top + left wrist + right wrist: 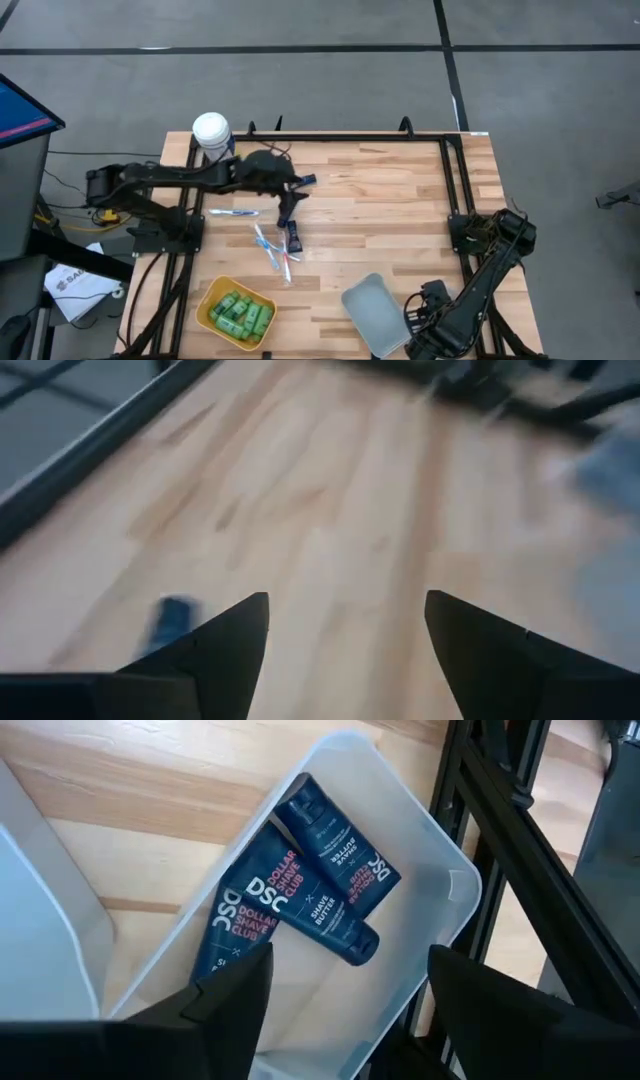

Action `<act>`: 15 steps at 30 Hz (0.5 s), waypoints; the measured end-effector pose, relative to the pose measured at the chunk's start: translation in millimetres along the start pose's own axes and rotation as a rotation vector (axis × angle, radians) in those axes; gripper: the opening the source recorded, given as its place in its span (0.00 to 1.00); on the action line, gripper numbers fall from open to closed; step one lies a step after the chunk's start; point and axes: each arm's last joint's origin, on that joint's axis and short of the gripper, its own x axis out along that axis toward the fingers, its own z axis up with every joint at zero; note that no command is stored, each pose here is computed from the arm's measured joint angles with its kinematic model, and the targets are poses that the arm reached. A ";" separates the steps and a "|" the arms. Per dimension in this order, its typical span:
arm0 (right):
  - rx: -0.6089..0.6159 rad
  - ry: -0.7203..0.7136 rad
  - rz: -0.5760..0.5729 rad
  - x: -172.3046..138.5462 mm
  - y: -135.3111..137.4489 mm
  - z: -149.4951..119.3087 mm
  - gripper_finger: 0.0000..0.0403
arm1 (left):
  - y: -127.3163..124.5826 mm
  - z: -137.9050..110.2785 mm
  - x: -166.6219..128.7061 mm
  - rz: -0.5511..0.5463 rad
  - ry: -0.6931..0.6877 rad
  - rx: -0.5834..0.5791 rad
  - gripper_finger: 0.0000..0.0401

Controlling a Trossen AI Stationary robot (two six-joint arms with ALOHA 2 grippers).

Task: Pick & Place Travel size toiletries
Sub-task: Put the blue shave cream into the transparent bin

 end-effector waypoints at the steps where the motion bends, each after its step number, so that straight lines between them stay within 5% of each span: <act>1: 0.000 0.000 0.001 0.0 0.0 -0.1 0.64 | 3.8 1.1 5.9 0.035 0.038 0.017 0.66; 8: -0.003 0.006 0.010 0.0 0.9 -0.8 0.64 | 38.2 -3.6 49.8 0.160 0.255 0.014 0.67; 15: -0.028 0.025 0.034 0.0 3.0 -2.9 0.64 | 57.1 -8.5 75.3 0.162 0.316 -0.005 0.67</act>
